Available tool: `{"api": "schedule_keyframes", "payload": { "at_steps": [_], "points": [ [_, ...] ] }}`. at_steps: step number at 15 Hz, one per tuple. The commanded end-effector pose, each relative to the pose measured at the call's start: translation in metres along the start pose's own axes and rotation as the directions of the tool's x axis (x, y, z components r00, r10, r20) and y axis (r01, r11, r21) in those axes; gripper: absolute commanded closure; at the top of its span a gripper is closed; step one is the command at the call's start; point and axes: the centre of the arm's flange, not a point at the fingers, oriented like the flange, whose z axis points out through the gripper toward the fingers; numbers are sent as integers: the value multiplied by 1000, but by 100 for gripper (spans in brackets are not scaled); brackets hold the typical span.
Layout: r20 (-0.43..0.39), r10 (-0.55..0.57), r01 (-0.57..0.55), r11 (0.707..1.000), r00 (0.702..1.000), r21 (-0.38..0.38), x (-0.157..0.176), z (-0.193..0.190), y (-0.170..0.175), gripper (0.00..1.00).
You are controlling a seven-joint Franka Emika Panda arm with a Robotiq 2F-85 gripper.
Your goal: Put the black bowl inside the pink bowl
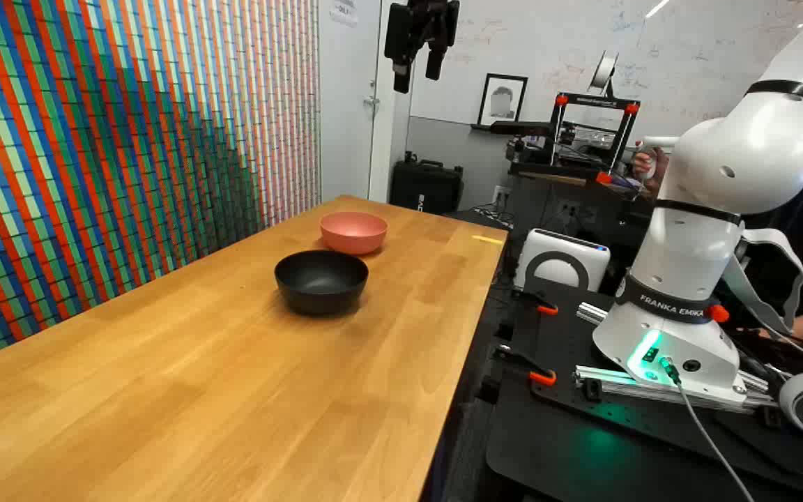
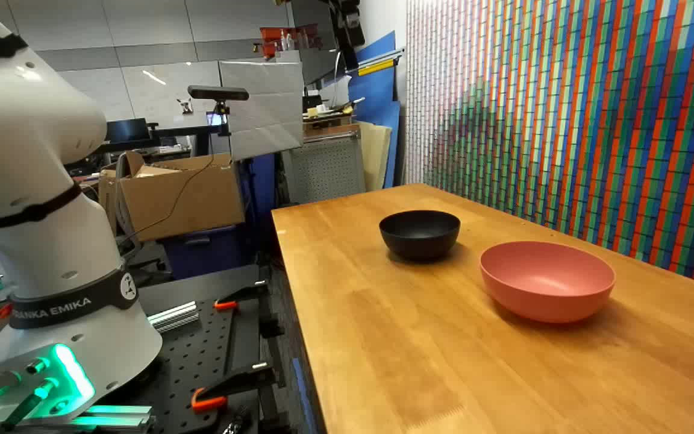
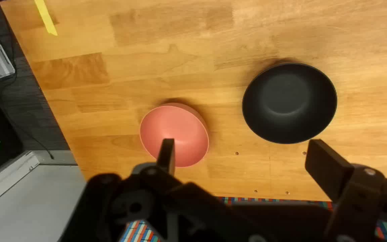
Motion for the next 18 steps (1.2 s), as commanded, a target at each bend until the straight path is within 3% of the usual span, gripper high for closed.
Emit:
{"api": "schedule_keyframes", "payload": {
  "at_steps": [1,9,11,14,18],
  "points": [
    [-2,0,0,1000,1000,1,0,-1,0,0],
    [-34,4,-3,1000,999,9,7,5,-6,0],
    [-38,-11,15,995,999,102,9,5,-22,0],
    [-53,-32,45,964,998,263,2,4,-60,0],
    [-71,-60,81,932,996,354,-15,21,-108,0]
  ]
}}
